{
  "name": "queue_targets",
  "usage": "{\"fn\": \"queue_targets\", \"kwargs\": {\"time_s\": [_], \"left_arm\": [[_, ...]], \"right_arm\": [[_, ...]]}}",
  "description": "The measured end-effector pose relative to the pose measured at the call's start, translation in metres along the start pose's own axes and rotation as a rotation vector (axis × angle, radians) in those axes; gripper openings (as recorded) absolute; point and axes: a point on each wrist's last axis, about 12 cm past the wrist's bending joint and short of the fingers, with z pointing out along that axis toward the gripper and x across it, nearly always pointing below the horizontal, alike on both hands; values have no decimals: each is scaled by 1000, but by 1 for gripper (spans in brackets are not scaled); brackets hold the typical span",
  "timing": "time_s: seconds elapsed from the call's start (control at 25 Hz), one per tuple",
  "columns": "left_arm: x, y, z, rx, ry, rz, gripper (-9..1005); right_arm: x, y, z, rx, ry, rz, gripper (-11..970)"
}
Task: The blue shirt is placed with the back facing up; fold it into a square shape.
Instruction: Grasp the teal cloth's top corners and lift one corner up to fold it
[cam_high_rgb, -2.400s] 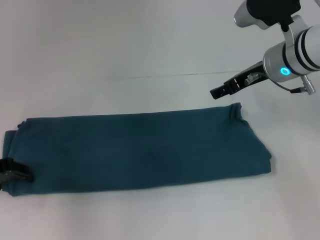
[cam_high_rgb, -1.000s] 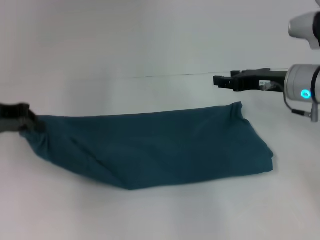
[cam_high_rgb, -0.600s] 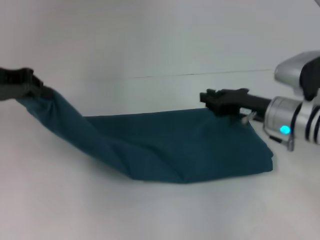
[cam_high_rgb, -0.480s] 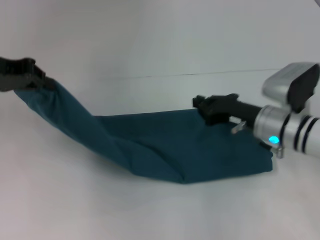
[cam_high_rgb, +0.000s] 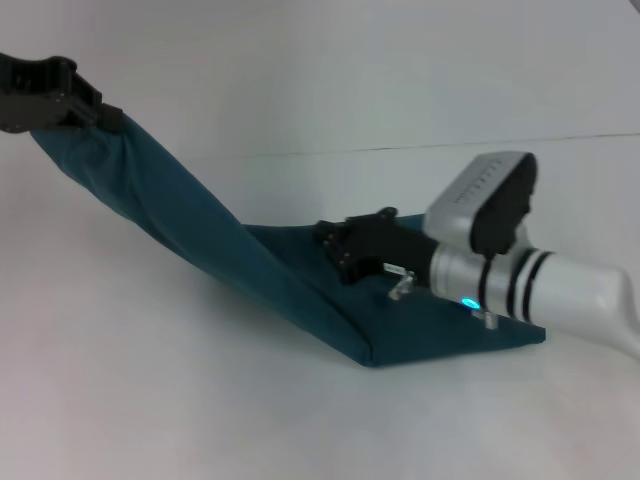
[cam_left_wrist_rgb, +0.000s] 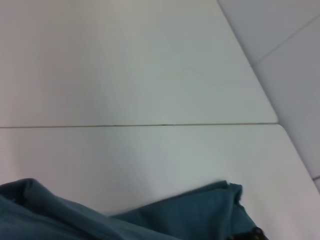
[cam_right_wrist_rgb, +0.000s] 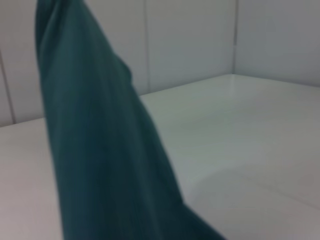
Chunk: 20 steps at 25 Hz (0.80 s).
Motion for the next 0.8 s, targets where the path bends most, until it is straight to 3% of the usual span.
{"fn": "queue_targets", "kwargs": {"time_s": [0.52,0.8], "left_arm": [[-1,-15,-6,44,59,43,76],[-1,-15,-6,42,65,53,90]], "right_arm": [[-19,44,29,-287,115,-102,36],[-17,59,30,-331,109,-26,36]]}}
